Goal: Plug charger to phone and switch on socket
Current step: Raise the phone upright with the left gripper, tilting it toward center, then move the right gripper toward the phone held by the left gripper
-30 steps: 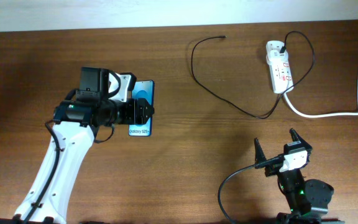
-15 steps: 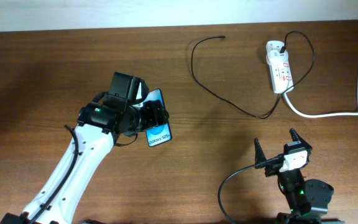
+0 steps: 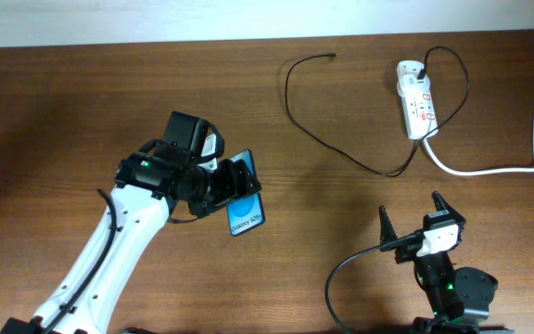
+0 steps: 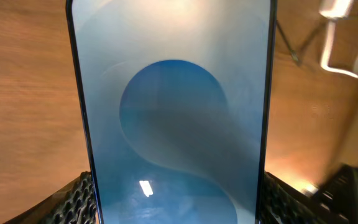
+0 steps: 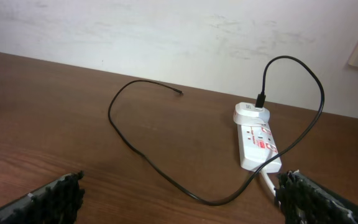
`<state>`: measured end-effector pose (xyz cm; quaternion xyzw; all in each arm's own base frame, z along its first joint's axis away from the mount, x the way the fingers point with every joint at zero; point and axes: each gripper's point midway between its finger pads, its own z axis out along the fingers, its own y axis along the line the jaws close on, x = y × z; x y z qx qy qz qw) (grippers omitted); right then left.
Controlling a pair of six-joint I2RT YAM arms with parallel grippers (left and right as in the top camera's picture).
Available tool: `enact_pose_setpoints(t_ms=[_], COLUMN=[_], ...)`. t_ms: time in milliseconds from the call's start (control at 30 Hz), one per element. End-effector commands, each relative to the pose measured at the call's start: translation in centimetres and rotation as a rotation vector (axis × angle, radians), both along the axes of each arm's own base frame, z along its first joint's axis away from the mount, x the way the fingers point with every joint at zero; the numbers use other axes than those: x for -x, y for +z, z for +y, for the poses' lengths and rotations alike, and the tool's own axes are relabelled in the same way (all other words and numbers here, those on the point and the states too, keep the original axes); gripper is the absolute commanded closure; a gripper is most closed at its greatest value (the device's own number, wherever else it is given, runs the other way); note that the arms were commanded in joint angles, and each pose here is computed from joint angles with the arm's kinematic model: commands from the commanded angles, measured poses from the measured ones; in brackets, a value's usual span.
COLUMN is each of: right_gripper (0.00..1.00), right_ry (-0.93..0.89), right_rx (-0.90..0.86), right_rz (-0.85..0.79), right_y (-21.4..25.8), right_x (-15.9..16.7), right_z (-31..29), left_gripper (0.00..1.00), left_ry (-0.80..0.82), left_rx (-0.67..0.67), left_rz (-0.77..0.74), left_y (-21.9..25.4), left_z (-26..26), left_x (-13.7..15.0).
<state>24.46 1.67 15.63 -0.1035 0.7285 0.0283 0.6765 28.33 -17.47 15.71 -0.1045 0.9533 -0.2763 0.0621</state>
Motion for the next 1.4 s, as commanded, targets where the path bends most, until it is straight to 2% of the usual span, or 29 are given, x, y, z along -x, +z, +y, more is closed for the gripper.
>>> enact_pose_setpoints(t_ms=[0,100,333,533,600,867,967,1033,1067,1100,1133,1267,1367], right_gripper=[0.02,0.02,0.02,0.02,0.02,0.02,0.02,0.02,0.02,0.02,0.02,0.02,0.02], right_ry=[0.015,0.015,0.015,0.015,0.015,0.017,0.211,0.305,0.329,0.369,0.393,0.516,0.525], right_rx=[-0.002,-0.002,-0.002,-0.002,-0.002,0.003,-0.181,-0.359,-0.463,-0.674,-0.778,-0.956,-1.068], right_rz=[0.001,0.001,0.001,0.001,0.001,-0.029,0.014,0.105,0.153,0.261,0.33,0.516,0.603], right_y=[-0.2,-0.2,-0.2,-0.2,-0.2,0.5,0.8,0.4,0.4,0.3,0.1,0.0,0.1], right_x=[0.1,0.1,0.1,0.1,0.1,0.0,1.1,2.0,2.3,2.9,3.4,5.5,6.0], right_z=[0.2,0.2,0.2,0.2,0.2,0.2,3.6,5.4,5.9,6.9,7.5,9.7,10.1], left_gripper=[0.6,0.6,0.61,0.64,0.61,0.61,0.6,0.6,0.6,0.6,0.6,0.59,0.59], left_ry=[-0.001,0.046,0.179,0.178,0.19,0.209,0.233,0.242,0.246,0.245,0.245,0.238,0.211], left_rx=[0.248,0.317,0.337,0.341,0.325,0.327,0.303,0.305,0.305,0.305,0.307,0.306,0.3], left_rz=[0.066,0.101,0.191,0.17,0.16,0.155,0.144,0.142,0.141,0.132,0.127,0.118,0.097], left_y=[3.5,4.3,4.3,4.4,4.2,4.2,3.9,3.9,3.9,4.0,4.0,4.1,4.1], left_z=[-2.0,-1.4,-1.1,-1.1,-0.8,-0.2,0.4,0.7,0.8,0.8,0.8,0.8,0.8], left_x=[0.6,0.1,-0.2,-0.7,-0.9,-1.3,-1.7,-1.9,-1.9,-2.1,-2.2,-2.3,-2.3])
